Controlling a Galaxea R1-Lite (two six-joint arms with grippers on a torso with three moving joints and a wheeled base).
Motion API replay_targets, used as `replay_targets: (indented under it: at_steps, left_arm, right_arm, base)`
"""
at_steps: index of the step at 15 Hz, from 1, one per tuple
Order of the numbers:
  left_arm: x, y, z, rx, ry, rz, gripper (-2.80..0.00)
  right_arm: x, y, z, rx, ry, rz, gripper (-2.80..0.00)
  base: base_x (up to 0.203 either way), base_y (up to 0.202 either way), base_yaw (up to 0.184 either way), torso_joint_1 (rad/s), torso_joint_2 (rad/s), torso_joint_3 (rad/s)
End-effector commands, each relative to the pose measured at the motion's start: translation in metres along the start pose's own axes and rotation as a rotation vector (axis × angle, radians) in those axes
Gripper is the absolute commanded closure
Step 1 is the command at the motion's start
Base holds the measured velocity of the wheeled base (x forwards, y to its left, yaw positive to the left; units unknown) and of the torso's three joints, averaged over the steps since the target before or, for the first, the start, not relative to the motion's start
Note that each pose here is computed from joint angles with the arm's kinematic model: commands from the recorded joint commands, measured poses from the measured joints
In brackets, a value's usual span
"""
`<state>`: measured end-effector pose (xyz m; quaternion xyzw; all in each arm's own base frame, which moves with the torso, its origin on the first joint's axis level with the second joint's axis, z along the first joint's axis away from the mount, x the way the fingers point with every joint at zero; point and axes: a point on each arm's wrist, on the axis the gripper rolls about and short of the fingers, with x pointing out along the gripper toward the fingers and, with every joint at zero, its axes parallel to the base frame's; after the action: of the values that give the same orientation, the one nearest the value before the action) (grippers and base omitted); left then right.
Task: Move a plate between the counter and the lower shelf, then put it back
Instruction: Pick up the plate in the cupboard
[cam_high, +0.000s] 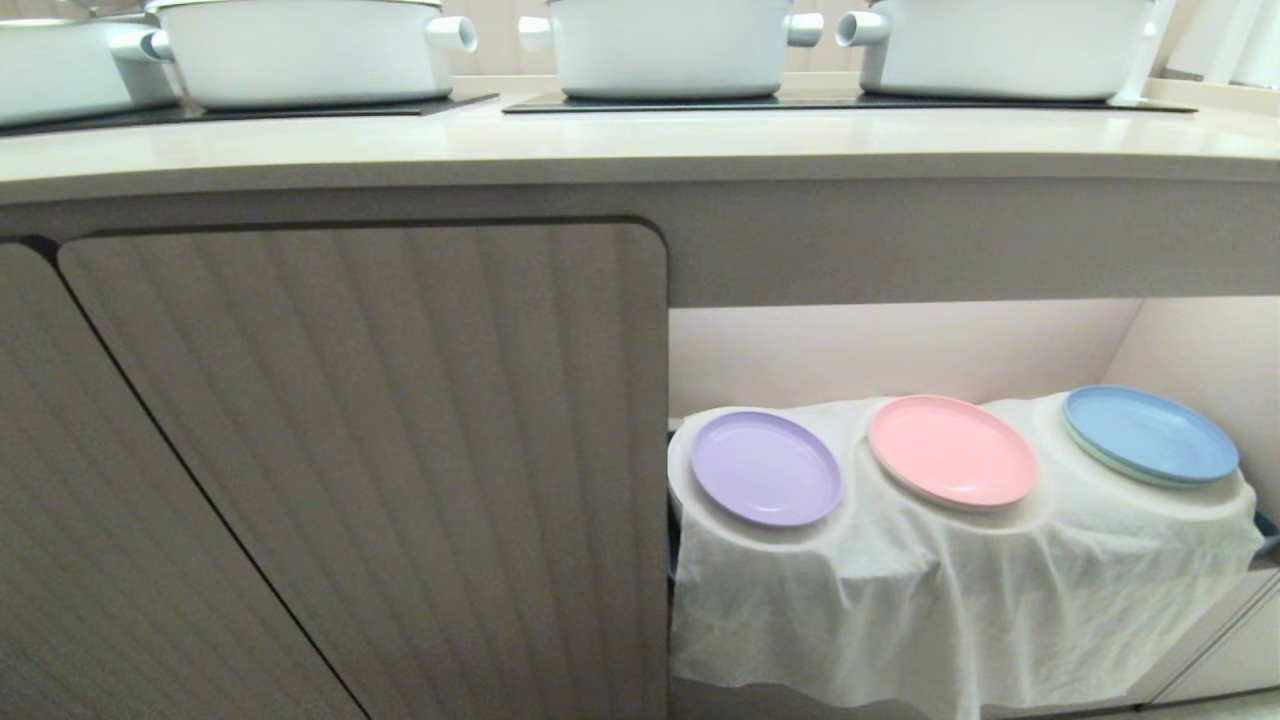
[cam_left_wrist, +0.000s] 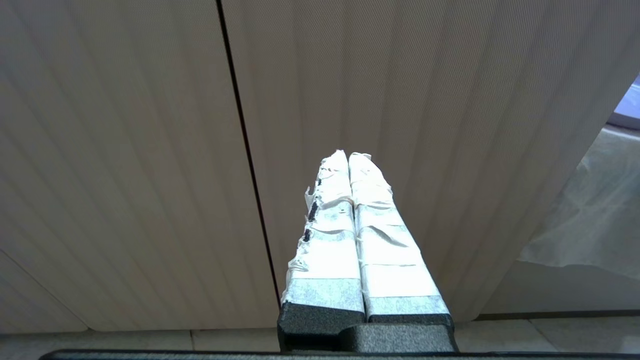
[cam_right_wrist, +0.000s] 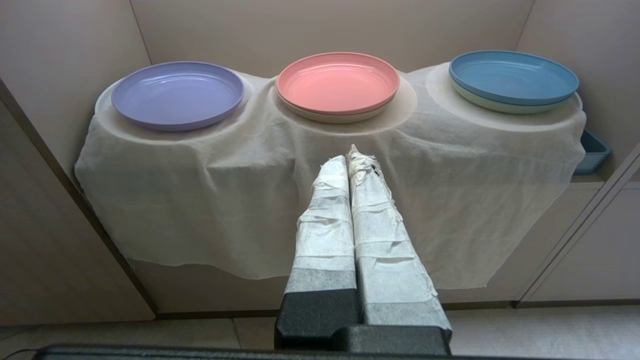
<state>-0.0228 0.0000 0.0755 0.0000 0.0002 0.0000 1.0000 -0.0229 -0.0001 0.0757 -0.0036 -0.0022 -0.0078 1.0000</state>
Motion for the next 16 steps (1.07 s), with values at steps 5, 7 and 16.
replay_targets:
  at_steps: [5, 7, 16]
  left_arm:
    - [0.0, 0.0, 0.0, 0.0, 0.0, 0.0, 0.0]
    - [0.0, 0.0, 0.0, 0.0, 0.0, 0.0, 0.0]
    - [0.0, 0.0, 0.0, 0.0, 0.0, 0.0, 0.0]
  right_arm:
    - [-0.001, 0.0, 0.006, 0.015, -0.03, -0.004, 0.0]
    - [-0.004, 0.0, 0.015, 0.016, -0.045, -0.004, 0.0]
    - [0.012, -0.001, 0.078, 0.01, 0.054, 0.032, 0.0]
  base:
    - [0.0, 0.0, 0.0, 0.0, 0.0, 0.0]
    - [0.0, 0.0, 0.0, 0.0, 0.0, 0.0]
    - [0.0, 0.0, 0.0, 0.0, 0.0, 0.0]
